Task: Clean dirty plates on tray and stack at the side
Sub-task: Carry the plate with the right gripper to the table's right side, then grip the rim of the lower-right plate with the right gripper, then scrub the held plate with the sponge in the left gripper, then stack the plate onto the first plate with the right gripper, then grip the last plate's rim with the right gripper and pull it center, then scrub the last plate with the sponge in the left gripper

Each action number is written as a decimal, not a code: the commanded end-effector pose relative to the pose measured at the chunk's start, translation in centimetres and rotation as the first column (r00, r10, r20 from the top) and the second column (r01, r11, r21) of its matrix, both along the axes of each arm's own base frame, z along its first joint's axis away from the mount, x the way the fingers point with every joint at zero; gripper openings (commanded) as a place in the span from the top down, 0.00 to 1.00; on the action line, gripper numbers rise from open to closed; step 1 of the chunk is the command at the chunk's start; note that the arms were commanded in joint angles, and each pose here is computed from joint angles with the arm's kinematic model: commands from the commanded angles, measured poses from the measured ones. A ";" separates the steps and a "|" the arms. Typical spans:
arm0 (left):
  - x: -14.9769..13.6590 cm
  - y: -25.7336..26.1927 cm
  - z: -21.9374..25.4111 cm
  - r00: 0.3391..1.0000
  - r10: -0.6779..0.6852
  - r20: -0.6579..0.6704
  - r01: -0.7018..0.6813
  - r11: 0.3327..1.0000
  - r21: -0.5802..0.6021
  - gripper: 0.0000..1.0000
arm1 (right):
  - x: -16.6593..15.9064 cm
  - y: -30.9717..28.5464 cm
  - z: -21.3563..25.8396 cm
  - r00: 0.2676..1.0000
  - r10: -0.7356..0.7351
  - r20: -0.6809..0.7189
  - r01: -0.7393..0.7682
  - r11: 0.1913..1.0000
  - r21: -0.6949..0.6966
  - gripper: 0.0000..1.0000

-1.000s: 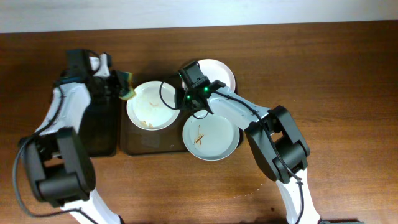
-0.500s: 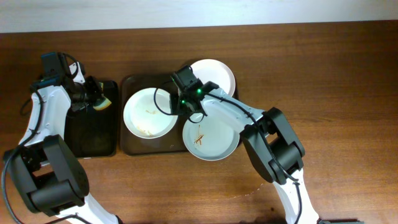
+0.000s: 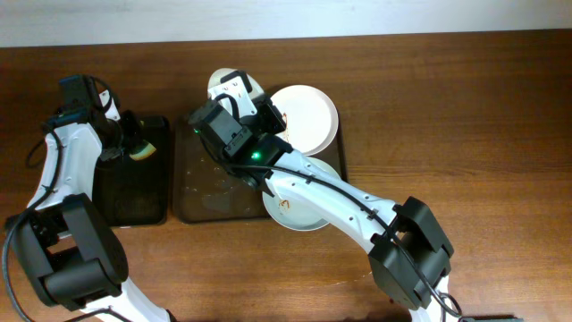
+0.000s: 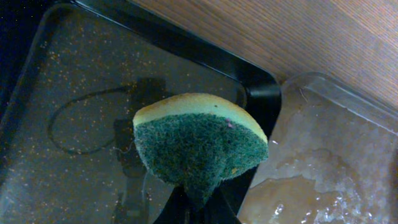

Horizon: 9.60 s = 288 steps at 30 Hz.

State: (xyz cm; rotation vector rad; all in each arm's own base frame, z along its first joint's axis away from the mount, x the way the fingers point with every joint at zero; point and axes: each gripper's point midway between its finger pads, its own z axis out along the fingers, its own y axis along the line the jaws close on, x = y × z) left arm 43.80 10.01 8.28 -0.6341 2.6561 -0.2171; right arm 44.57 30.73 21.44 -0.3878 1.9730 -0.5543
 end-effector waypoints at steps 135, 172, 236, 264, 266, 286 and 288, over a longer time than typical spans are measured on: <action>-7.3 -21.2 -11.9 0.695 -0.716 -0.058 0.697 0.692 -0.187 0.99 | -3.0 0.5 -23.3 0.516 0.384 -0.766 0.453 0.636 0.625 0.96; -3.1 1.3 2.5 0.973 -0.044 -0.225 0.070 0.992 0.107 0.99 | -1.7 -0.3 -15.1 0.642 0.398 -0.655 0.200 0.738 0.644 0.96; 0.0 2.9 -3.7 0.975 -0.031 -0.221 0.053 0.994 0.094 0.99 | -0.1 -10.4 -21.8 0.568 0.084 -0.818 0.641 0.579 0.504 0.96; 2.4 -11.2 2.2 0.920 -0.390 0.033 0.382 0.915 0.132 0.99 | 0.7 -6.0 -23.1 0.558 0.139 -0.818 0.636 0.561 0.530 0.96; 2.1 -13.5 1.0 0.903 -0.429 0.032 0.422 0.898 0.129 1.00 | 0.8 -5.8 -23.0 0.557 0.137 -0.819 0.647 0.546 0.532 0.96; -1.9 -24.4 -9.9 0.787 -0.615 -0.053 0.601 0.783 -0.163 0.99 | 0.8 -5.6 -23.0 0.563 0.161 -0.811 0.623 0.562 0.544 0.96; 0.8 -22.8 -9.8 0.814 -0.580 -0.017 0.580 0.815 -0.020 0.99 | 0.8 -5.5 -22.9 0.560 0.167 -0.811 0.623 0.560 0.546 0.96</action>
